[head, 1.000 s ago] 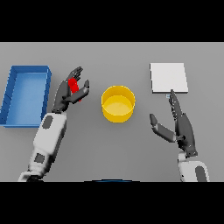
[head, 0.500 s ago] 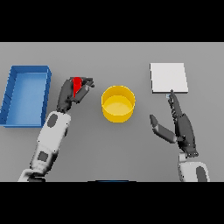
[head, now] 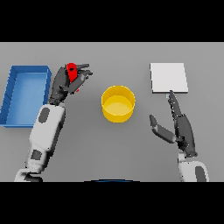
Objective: Pick up the red beaker and tilt it to pour out 1 green nut into yellow bowl. Pick up the yellow bowl and place it on the metallic measuring scale.
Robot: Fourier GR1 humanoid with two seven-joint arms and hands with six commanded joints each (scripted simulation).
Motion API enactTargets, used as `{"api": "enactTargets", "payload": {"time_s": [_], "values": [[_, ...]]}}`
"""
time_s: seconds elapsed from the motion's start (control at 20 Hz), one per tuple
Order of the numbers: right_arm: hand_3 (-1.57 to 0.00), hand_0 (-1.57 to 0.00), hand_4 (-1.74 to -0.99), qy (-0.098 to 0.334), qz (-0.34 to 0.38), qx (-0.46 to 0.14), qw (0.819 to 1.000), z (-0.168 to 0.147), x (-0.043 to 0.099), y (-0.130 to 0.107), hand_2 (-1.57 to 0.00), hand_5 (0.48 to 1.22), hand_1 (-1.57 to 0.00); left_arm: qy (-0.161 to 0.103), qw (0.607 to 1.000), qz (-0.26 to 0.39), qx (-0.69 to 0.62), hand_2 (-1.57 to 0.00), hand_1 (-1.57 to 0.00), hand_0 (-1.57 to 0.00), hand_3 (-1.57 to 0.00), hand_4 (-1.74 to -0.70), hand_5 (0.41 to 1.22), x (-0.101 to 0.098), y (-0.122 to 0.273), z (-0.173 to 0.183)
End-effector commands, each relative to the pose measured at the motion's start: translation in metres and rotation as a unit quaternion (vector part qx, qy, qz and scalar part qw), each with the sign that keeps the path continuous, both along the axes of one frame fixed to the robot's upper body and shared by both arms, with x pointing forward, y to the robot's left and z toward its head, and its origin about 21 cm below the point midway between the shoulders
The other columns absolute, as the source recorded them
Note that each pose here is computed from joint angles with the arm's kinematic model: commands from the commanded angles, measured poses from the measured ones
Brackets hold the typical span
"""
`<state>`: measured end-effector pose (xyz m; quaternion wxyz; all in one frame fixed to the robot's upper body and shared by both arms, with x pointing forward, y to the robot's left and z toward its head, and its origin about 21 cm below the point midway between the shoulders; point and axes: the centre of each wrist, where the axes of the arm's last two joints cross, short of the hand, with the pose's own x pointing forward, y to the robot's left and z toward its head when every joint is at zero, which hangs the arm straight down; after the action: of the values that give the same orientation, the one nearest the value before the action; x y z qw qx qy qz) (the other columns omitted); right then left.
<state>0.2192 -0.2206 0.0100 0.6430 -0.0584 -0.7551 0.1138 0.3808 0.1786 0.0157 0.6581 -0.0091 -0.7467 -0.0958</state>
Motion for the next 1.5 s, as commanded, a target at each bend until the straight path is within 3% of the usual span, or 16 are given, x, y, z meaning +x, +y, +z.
{"api": "enactTargets", "payload": {"time_s": [0.0,0.4,0.7,0.85,1.1,1.15,1.3,1.45], "values": [[0.0,0.0,-1.219,-0.007,0.0,-0.008,1.0,0.002,0.001,-0.002,0.0,0.653,0.0,-0.001,1.0,-0.003,0.013,-1.56,-1.56,-1.56,-1.55,-1.72,1.13,-0.001,0.001,0.002],[0.0,0.0,-1.202,-0.013,-0.004,-0.024,1.0,0.003,-0.001,0.001,0.0,0.662,0.0,-0.024,0.989,-0.036,0.14,-1.56,-1.56,-1.56,-1.56,-1.73,1.129,-0.001,0.012,0.03],[0.0,0.0,-1.178,-0.003,-0.002,-0.025,1.0,0.007,-0.001,0.005,0.0,0.663,0.0,-0.039,0.937,-0.093,0.336,-1.57,-1.57,-1.57,-1.57,-1.74,1.129,0.002,-0.013,0.063],[0.0,0.0,-1.182,0.006,0.0,-0.02,1.0,0.004,-0.001,0.002,0.0,0.668,0.0,-0.05,0.895,-0.115,0.428,-1.57,-1.57,-1.57,-1.57,-1.74,1.147,0.006,-0.026,0.074],[0.0,0.0,-1.187,0.002,0.0,-0.011,1.0,0.006,-0.002,0.004,0.0,0.676,0.0,-0.083,0.792,-0.15,0.586,-1.57,-1.57,-1.57,-1.57,-1.74,1.197,0.009,-0.053,0.083],[0.0,0.0,-1.191,0.005,-0.003,-0.011,1.0,0.005,-0.004,0.005,0.0,0.675,0.0,-0.084,0.769,-0.161,0.613,-1.57,-1.57,-1.57,-1.57,-1.69,1.202,0.011,-0.055,0.084],[0.0,0.0,-1.195,0.015,-0.006,-0.002,1.0,0.004,-0.004,0.002,0.0,0.671,0.0,-0.101,0.7,-0.187,0.681,-1.57,-1.57,-1.57,-1.38,-1.71,1.211,0.013,-0.071,0.091],[0.0,0.0,-1.202,0.02,-0.001,0.019,1.0,0.001,-0.005,0.005,0.0,0.651,0.0,-0.115,0.638,-0.211,0.732,-1.57,-1.57,-1.57,-1.33,-1.72,1.216,0.018,-0.083,0.097]]}}
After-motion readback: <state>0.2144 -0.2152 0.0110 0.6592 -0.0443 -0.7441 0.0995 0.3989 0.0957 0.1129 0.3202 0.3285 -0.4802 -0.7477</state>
